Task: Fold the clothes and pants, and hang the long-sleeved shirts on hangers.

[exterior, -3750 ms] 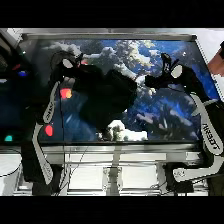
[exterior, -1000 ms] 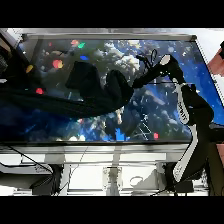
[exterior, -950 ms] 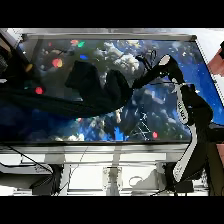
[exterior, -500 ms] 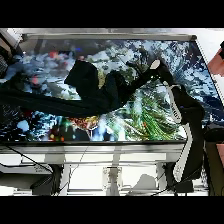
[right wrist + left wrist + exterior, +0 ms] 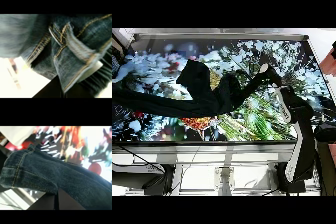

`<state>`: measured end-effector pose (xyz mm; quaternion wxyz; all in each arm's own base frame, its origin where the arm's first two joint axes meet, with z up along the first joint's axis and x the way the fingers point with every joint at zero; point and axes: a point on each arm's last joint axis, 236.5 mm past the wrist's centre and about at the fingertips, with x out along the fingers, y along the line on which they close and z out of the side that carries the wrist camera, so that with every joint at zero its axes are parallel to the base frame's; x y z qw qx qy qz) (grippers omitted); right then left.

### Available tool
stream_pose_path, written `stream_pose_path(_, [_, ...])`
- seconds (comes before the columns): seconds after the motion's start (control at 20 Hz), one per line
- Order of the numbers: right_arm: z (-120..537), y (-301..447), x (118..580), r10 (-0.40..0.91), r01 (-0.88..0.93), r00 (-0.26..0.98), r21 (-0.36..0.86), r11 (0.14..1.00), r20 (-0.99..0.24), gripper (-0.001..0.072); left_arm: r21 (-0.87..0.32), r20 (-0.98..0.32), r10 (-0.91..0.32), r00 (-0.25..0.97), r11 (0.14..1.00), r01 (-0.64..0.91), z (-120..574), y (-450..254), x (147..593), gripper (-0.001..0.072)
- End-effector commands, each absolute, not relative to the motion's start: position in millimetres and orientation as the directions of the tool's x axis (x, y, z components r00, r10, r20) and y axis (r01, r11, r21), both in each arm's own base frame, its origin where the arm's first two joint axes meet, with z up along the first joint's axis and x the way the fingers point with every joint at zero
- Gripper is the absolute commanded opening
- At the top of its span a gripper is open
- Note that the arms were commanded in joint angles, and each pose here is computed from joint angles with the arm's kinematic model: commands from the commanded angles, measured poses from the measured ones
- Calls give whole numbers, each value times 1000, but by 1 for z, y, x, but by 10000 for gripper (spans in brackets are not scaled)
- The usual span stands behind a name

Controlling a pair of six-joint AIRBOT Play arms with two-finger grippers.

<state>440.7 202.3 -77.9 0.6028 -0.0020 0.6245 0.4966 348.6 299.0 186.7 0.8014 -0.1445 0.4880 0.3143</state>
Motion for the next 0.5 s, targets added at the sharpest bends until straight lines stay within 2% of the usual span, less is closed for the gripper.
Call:
stream_pose_path(0.0, [-2, 174, 449, 655, -533, -198, 641, 553, -729, 22, -56, -853, 274, 444, 798, -600, 190, 284, 374, 32])
stream_pose_path(0.1, [86, 134, 485, 669, -542, 82, 531, 652, -738, 22, -169, -790, 230, 568, 809, -563, 211, 275, 393, 32])
stream_pose_path(0.15, [135, 116, 497, 681, -542, 233, 489, 684, -694, 21, -255, -735, 207, 645, 798, -546, 228, 271, 403, 32])
stream_pose_path(0.3, [294, 54, 512, 646, -496, 654, 421, 759, -393, 20, -495, -532, 161, 831, 737, -460, 288, 267, 421, 31])
stream_pose_path(0.35, [342, 31, 508, 602, -467, 751, 427, 775, -271, 19, -547, -487, 159, 859, 711, -442, 301, 269, 421, 31])
stream_pose_path(0.45, [404, -5, 490, 537, -436, 838, 470, 768, -100, 18, -596, -464, 163, 871, 670, -443, 308, 274, 415, 30])
